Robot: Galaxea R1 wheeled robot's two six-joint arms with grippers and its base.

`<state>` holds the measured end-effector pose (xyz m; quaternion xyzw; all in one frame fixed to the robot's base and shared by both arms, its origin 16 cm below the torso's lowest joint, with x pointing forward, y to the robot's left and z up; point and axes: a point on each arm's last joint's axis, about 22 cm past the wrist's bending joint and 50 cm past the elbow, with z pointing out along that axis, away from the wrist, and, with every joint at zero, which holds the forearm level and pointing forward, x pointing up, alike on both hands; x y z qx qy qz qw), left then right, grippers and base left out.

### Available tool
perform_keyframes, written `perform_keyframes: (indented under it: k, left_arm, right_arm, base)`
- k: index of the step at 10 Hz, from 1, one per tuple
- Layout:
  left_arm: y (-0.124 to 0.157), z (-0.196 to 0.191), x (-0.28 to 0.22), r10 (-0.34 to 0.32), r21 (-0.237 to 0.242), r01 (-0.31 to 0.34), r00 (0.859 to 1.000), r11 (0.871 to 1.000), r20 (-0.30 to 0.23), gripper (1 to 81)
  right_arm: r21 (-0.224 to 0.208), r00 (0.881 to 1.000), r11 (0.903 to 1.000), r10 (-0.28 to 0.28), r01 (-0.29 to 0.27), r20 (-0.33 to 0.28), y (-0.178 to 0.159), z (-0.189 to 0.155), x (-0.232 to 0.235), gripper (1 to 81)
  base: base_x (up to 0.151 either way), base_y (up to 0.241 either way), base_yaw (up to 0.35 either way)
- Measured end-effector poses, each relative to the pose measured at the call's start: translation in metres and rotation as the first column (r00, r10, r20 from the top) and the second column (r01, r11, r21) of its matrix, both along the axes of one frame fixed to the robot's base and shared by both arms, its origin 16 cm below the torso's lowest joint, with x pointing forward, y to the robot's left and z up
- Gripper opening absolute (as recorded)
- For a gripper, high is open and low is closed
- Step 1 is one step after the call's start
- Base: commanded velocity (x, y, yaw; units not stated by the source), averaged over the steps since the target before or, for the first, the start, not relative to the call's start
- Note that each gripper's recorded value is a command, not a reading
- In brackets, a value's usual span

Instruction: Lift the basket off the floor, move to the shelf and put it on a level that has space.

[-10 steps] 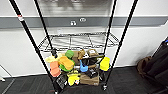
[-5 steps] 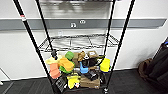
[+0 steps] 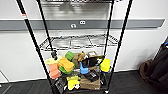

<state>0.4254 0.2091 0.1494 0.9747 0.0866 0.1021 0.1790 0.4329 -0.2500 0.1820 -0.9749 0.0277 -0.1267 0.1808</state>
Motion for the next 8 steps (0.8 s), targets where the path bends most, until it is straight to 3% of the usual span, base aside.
perform_keyframes:
  k: [5, 8]
  left_arm:
    - [0.005, -0.074, -0.027, 0.002, 0.006, -0.002, 0.997, 1.000, -0.081, 81.1]
    - [0.011, -0.093, 0.006, 0.003, 0.012, -0.002, 0.999, 1.000, -0.046, 81.1]
  right_arm:
    - [0.013, 0.998, 0.9999, -0.006, 0.007, -0.068, 0.005, -0.069, -0.010, 81.1]
    - [0.035, 0.998, 0.9990, -0.026, 0.028, -0.057, 0.012, -0.087, 0.008, 81.1]
  base:
    - [0.000, 0.000, 0.000]
    - [0.000, 0.000, 0.000]
